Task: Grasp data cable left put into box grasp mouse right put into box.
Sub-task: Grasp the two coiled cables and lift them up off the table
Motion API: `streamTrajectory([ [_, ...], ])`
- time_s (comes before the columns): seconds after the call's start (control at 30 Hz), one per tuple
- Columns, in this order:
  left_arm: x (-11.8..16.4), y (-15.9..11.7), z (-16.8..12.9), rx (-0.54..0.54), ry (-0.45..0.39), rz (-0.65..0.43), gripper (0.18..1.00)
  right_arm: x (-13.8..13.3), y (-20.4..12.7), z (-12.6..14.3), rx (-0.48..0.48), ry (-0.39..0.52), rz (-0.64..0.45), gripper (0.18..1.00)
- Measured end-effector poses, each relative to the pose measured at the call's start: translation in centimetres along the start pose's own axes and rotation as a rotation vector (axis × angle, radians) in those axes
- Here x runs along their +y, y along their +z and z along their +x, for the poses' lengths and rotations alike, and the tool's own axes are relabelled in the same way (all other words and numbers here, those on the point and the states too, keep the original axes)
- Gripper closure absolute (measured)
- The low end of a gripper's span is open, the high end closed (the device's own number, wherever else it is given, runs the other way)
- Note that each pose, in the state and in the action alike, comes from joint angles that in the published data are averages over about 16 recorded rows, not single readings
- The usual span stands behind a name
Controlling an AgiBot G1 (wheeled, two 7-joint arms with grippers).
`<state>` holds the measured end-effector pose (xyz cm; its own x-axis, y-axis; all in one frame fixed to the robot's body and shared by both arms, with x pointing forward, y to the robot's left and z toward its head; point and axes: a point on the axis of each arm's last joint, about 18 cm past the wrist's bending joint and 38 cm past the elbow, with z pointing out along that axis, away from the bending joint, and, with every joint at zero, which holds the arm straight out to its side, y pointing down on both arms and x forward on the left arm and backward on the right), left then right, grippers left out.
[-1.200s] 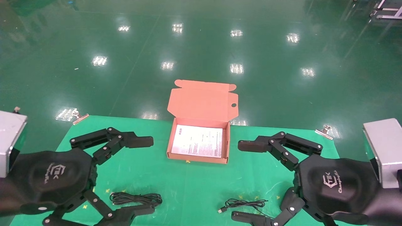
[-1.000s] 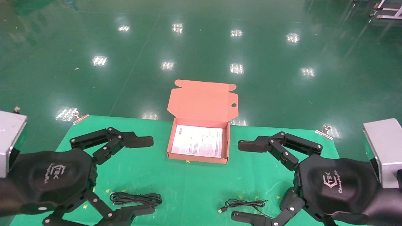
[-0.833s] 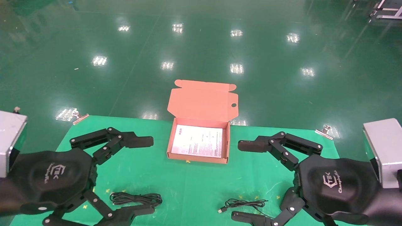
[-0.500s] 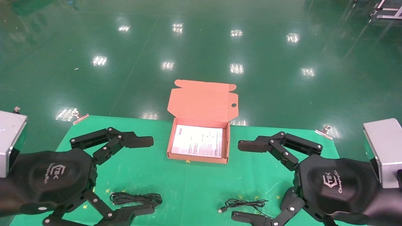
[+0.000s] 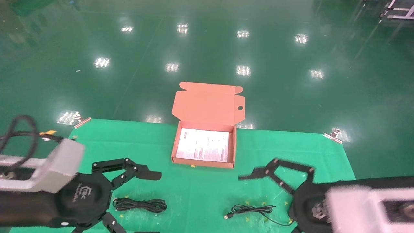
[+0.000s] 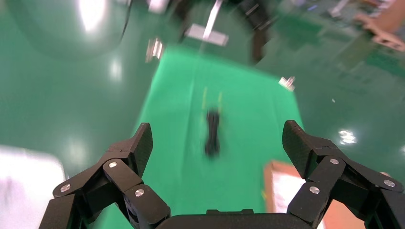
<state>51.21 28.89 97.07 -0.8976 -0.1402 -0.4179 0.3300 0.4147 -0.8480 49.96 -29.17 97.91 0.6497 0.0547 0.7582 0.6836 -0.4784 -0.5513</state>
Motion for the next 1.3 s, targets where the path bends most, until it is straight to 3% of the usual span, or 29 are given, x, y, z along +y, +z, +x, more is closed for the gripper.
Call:
streamTrajectory([
  [0.27, 2.1, 2.6, -2.5, 0.014, 0.015, -0.284, 0.184, 2.4, 1.8, 1.4, -0.122, -0.254, -0.242, 0.178],
  [0.53, 4.6, 4.6, -5.7, -0.016, 0.096, -0.556, 0.184, 5.2, 3.8, 2.4, -0.218, -0.383, -0.433, 0.178],
  [0.87, 7.8, 6.5, -9.0, -0.094, 0.151, -0.755, 0.184, 9.4, 7.1, 2.1, -0.272, -0.401, -0.607, 0.178],
  [1.3, 12.0, 9.4, -10.5, -0.113, 0.067, -0.812, 0.184, 13.8, 10.9, 0.6, -0.253, -0.289, -0.729, 0.178],
])
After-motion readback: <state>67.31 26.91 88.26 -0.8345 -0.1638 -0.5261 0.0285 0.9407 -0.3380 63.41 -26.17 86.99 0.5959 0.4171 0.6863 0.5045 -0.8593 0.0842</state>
